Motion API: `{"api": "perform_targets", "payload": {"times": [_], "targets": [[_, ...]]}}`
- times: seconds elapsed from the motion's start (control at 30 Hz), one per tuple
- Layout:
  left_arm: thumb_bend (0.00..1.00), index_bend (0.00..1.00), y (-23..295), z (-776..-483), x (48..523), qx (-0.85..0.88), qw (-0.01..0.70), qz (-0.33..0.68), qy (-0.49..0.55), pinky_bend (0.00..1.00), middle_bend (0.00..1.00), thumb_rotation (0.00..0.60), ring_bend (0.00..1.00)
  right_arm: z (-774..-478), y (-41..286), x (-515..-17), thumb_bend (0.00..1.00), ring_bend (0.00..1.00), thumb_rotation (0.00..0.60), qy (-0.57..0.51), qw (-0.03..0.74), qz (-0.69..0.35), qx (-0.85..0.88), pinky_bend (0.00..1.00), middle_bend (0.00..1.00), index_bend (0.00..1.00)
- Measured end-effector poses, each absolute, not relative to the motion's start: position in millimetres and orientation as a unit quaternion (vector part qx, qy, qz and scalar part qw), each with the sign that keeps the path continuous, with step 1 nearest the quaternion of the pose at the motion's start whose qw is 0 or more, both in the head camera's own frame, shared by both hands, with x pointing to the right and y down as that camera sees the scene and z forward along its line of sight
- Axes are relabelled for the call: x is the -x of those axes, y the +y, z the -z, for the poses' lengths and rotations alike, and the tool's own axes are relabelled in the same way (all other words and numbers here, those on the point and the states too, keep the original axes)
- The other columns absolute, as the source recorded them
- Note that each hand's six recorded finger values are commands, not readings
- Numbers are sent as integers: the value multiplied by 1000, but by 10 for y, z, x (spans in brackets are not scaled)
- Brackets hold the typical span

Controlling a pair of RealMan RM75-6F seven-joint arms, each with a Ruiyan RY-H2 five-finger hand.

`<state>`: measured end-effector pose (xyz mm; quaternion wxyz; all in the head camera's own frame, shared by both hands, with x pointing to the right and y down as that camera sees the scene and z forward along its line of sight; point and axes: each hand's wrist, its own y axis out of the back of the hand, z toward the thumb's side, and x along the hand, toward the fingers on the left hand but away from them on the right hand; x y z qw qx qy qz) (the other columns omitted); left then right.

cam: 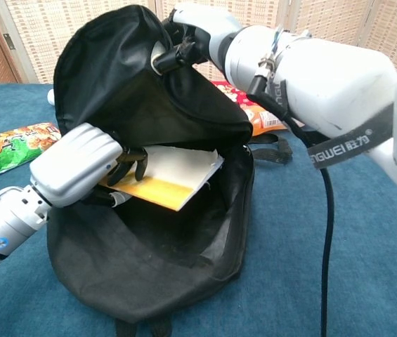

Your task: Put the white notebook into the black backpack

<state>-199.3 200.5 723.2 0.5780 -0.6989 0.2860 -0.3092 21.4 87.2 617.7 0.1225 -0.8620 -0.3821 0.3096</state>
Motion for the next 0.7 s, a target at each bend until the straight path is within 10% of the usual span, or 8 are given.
{"api": "perform_targets", "payload": {"times": [0.4,0.7], "targets": [[54,492,1980,-7290,1960,690,571,346,280,394,557,600,566,-6203,868,-237,867,410,600,-383,124,-314,860,317,384,632],[0,247,1984,-7113,2146,685,549,352,324,378,341,600,397,-6225,821,-278,870,409,600,-389,124,-318,856,317,380,625]]}}
